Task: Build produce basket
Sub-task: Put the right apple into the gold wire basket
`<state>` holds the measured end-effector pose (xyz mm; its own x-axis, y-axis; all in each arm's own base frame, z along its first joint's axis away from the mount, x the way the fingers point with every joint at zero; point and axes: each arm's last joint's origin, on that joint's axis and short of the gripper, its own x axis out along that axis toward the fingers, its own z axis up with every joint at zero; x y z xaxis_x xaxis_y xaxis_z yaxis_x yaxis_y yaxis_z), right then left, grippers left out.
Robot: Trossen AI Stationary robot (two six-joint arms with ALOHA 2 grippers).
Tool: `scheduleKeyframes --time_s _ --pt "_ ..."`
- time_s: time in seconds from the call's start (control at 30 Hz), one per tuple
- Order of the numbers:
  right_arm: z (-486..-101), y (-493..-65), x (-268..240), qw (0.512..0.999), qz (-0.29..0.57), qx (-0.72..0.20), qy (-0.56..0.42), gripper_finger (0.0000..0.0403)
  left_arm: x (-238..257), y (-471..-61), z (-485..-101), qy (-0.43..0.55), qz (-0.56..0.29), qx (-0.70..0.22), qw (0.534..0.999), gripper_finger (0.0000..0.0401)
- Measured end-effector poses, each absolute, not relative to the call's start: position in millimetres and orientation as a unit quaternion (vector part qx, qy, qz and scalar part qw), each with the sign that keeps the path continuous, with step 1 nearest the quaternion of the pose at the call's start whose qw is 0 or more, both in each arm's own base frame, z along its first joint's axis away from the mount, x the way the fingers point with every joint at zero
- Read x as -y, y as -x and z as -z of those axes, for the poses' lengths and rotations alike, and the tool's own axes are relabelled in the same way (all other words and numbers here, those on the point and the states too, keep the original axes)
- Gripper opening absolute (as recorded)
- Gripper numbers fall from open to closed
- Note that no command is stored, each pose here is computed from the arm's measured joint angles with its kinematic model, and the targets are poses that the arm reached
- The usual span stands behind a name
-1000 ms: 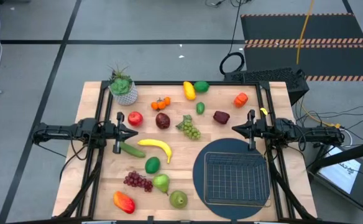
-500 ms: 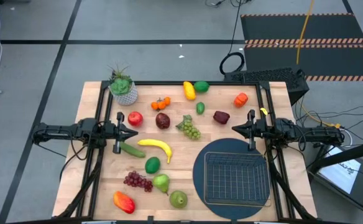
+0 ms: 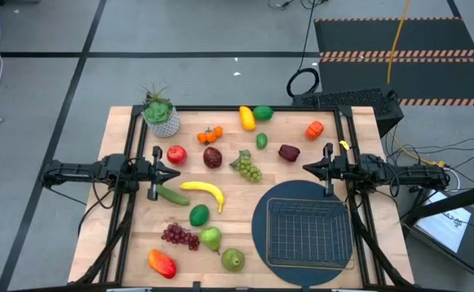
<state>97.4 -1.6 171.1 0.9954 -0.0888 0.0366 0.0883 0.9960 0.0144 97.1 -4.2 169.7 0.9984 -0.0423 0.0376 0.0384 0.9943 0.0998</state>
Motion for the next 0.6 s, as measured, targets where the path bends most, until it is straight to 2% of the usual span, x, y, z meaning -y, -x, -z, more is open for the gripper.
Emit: scheduleKeyframes --time_s 0.3,0.6 --pt "-169.0 -102.8 1.7 0.998 0.047 -0.026 -0.017 0.0 4.2 -97.1 -169.7 -0.05 0.02 0.02 0.998 0.0024" --pt "-236.8 -115.1 1.3 0.998 0.045 -0.039 -0.029 0.0 4.2 -97.1 -169.8 -0.05 0.02 0.02 0.998 0.0024"
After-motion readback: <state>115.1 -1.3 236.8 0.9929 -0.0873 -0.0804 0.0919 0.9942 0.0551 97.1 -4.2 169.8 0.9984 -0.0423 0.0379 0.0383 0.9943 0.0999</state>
